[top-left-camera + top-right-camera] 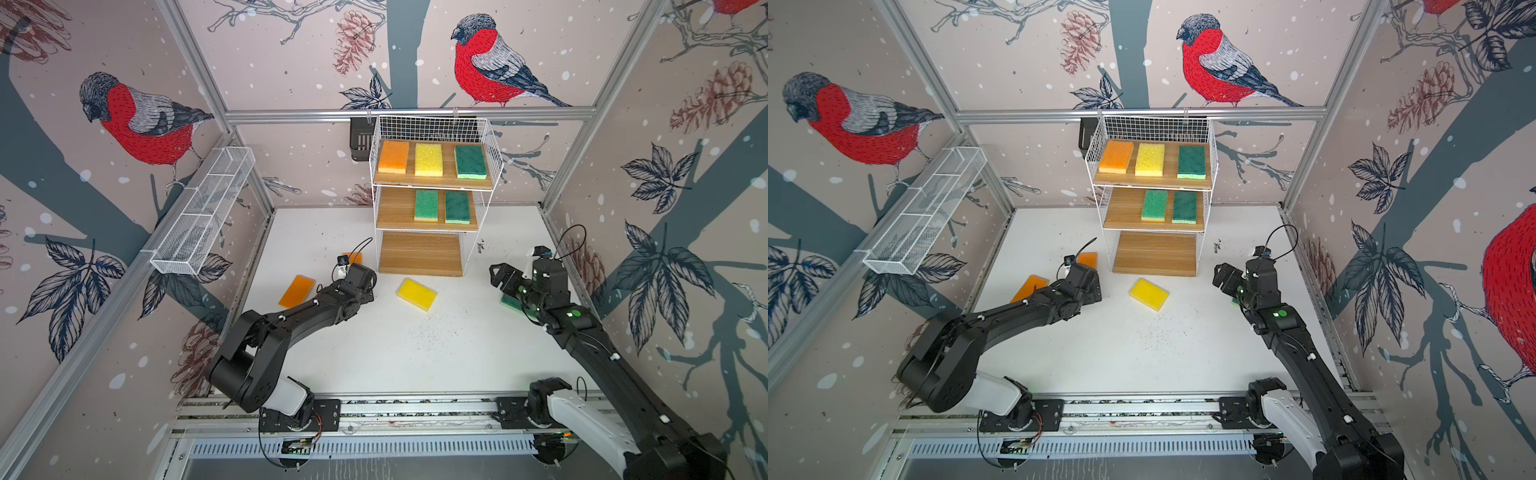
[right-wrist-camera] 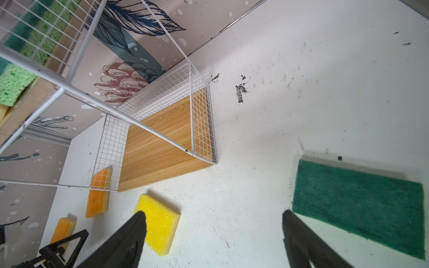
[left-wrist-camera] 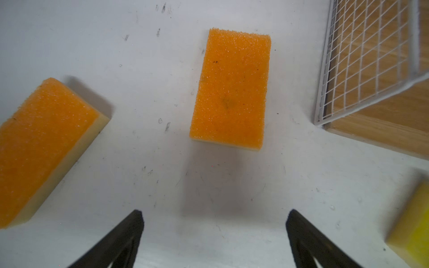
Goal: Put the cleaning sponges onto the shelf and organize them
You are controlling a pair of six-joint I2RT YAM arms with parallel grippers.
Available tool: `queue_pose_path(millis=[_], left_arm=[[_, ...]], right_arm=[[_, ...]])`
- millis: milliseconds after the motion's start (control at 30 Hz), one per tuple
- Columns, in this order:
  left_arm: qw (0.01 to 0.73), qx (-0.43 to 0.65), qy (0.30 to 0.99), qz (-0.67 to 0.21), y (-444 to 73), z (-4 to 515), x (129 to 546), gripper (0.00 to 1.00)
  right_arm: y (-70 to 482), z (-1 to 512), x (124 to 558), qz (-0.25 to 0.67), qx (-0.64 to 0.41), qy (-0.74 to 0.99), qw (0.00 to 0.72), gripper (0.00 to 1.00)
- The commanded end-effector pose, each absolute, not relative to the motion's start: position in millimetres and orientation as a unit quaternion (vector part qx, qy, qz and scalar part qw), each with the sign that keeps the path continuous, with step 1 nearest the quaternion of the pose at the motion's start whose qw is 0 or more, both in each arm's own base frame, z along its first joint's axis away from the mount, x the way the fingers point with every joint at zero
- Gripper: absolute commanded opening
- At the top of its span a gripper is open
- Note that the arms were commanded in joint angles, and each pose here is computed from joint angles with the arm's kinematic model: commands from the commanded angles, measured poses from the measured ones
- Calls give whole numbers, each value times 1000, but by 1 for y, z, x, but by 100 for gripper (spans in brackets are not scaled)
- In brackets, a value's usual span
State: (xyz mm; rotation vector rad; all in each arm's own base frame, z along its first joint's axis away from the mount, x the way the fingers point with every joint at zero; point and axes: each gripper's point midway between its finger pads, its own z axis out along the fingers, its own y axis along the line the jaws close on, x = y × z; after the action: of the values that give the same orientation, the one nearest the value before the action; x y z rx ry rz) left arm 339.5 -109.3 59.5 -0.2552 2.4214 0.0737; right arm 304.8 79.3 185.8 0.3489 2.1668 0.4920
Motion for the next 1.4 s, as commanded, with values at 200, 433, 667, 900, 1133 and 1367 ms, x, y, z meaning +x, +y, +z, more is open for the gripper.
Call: queue_pose_path(millis=[200,433,667,900,1133,1367], left_arm=[[350,-85,933,5,-109,50,368,97],[329,-56,943,-1,-116,39,378,97],[319,-68,945,-16,-107,30,385,97],[308,-51,950,-11,-110,26,395,97],[309,-63,949,-11,-106,26,404,96],[303,-61,951,-30,-109,19,405,91]], right_arm=[[80,184,320,187,133,870,437,92],[83,175,328,180,132,880,419,92],[85,168,334,174,133,889,403,91],[83,165,335,168,139,889,402,91],[82,166,336,167,140,889,402,91],[82,165,335,167,142,890,400,91]])
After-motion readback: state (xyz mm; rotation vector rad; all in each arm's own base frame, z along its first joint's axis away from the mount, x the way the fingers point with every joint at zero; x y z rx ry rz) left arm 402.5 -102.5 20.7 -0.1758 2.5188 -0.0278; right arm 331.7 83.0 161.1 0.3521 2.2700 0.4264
